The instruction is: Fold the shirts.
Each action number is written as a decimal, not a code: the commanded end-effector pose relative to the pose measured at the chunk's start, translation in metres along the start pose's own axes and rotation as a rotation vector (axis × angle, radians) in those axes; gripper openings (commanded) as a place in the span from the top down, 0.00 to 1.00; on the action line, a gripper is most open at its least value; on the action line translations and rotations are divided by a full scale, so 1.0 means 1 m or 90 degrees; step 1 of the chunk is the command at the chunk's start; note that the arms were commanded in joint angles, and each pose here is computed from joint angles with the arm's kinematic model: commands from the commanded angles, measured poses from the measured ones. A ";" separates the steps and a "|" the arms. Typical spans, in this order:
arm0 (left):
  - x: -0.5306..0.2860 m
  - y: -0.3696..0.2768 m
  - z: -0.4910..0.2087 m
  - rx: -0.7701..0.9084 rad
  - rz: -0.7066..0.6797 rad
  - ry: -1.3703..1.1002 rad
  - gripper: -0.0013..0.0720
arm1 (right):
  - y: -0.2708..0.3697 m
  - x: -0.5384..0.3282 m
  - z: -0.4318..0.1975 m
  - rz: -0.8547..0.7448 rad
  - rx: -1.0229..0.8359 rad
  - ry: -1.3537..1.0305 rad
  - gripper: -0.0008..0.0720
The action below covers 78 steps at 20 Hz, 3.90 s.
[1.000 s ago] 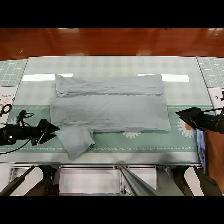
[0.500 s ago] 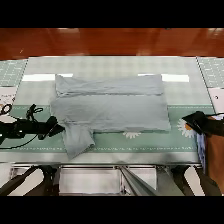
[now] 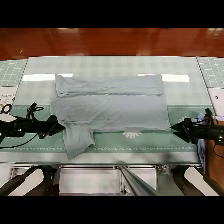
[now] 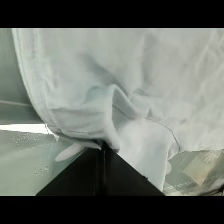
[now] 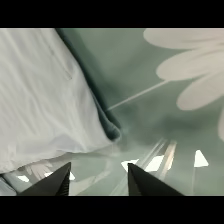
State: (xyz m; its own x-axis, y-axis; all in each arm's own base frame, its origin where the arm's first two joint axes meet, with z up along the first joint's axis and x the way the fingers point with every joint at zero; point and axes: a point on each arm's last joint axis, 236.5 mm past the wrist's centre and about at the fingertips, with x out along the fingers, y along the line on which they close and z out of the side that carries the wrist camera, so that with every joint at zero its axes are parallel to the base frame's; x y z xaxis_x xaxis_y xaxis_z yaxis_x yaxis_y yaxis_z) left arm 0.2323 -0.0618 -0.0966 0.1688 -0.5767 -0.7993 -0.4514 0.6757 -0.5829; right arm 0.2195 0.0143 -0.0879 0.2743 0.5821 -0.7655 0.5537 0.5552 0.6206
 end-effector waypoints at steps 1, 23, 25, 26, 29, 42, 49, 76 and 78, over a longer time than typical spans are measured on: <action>0.000 -0.001 0.000 0.001 -0.001 0.000 0.95 | 0.000 0.021 0.002 0.013 0.009 0.029 0.42; -0.086 -0.064 0.099 0.081 -0.050 -0.182 0.95 | 0.126 0.011 0.074 0.070 -0.237 -0.006 0.95; -0.082 -0.076 0.112 0.098 -0.053 -0.175 0.95 | 0.140 0.006 0.091 0.072 -0.249 -0.014 0.95; -0.075 -0.080 0.119 0.104 -0.052 -0.166 0.95 | 0.149 0.006 0.100 0.080 -0.253 -0.018 0.95; -0.058 -0.098 0.155 0.123 -0.047 -0.162 0.95 | 0.171 0.010 0.127 0.090 -0.267 -0.033 0.95; -0.024 -0.159 0.283 0.116 -0.082 -0.164 0.95 | 0.209 0.056 0.216 0.105 -0.267 -0.087 0.95; -0.002 -0.145 0.285 0.107 -0.073 -0.141 0.95 | 0.217 0.072 0.246 0.141 -0.240 -0.105 0.95; -0.099 -0.117 0.142 0.269 0.134 -0.306 0.29 | 0.125 0.067 0.206 0.119 -0.110 -0.031 0.40; -0.097 -0.122 0.140 0.266 0.121 -0.304 0.29 | 0.134 0.078 0.203 0.118 -0.124 -0.019 0.40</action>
State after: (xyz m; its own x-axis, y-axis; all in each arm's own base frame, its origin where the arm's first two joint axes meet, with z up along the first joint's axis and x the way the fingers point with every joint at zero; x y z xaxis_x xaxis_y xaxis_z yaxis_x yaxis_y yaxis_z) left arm 0.3988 -0.0118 0.0349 0.5310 -0.2084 -0.8214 -0.1646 0.9254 -0.3413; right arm 0.4682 -0.0059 -0.0914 0.3942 0.6435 -0.6561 0.3423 0.5597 0.7547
